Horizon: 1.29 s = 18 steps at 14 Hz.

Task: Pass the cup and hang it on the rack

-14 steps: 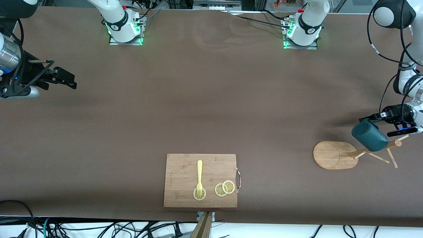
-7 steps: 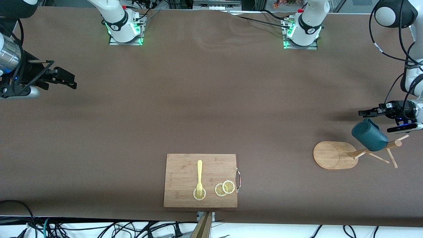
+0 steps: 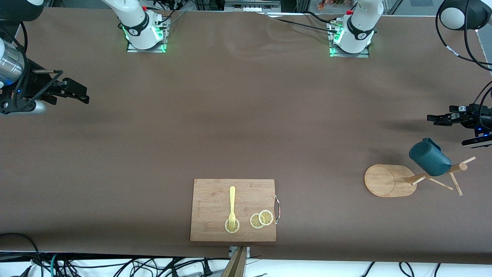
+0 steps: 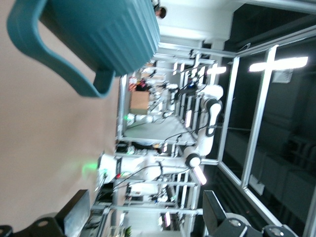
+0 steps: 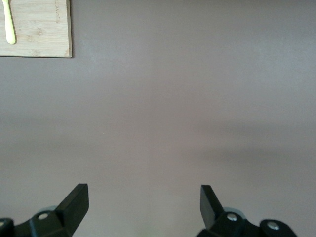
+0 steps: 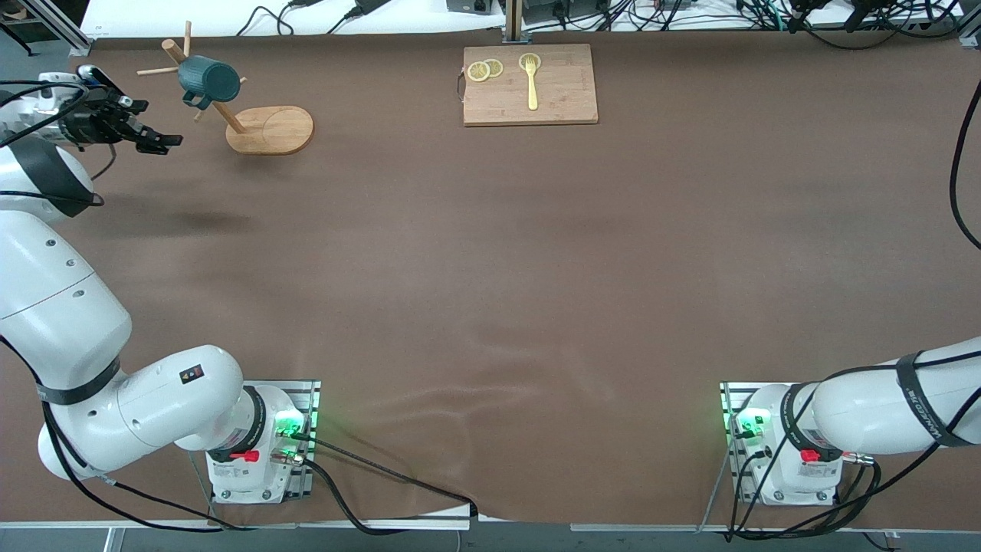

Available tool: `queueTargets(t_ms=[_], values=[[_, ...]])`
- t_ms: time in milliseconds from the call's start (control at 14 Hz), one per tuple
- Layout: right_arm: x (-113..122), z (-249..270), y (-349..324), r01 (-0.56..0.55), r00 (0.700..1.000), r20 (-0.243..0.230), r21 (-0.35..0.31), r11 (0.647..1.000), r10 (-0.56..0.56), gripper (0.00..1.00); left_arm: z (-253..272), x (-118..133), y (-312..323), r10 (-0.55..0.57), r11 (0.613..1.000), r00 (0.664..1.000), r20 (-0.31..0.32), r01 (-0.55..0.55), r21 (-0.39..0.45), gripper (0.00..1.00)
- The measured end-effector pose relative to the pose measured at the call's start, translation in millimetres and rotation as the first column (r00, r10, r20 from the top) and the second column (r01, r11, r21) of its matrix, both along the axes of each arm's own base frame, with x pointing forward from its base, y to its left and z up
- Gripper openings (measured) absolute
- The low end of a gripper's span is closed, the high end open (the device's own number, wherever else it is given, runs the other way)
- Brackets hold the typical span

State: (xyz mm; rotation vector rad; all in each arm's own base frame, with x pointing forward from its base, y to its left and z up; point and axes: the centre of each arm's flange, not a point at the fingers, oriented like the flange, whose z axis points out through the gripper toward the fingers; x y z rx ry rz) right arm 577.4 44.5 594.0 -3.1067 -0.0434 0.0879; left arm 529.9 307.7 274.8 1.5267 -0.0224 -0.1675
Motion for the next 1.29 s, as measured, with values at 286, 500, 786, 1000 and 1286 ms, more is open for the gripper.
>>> queueTargets(t_ms=[286, 500, 786, 1000, 1286], values=[[0, 0, 0, 0.0, 1.0, 0.0, 0.0, 1.0, 0.0, 1.0, 56, 4, 15, -0.119, 0.974, 0.993, 0.007, 0.116, 0.197, 1.0], [-1, -1, 0, 0.0, 1.0, -0.011, -0.001, 1.0, 0.0, 1.0, 112, 11, 15, -0.191, 0.911, 0.981, 0.017, 0.171, 0.374, 1.0], [-2, -1, 0, 0.0, 1.0, -0.017, -0.001, 1.0, 0.0, 1.0, 172, 41, -34, -0.294, 0.754, 0.956, 0.023, 0.217, 0.62, 1.0], [-2, -1, 0, 0.0, 1.0, -0.017, -0.001, 1.0, 0.0, 1.0, 205, 69, -95, -0.362, 0.609, 0.932, 0.007, 0.231, 0.759, 1.0], [-2, -1, 0, 0.0, 1.0, -0.017, -0.001, 1.0, 0.0, 1.0, 243, 90, -175, -0.406, 0.408, 0.912, -0.057, 0.237, 0.882, 1.0]])
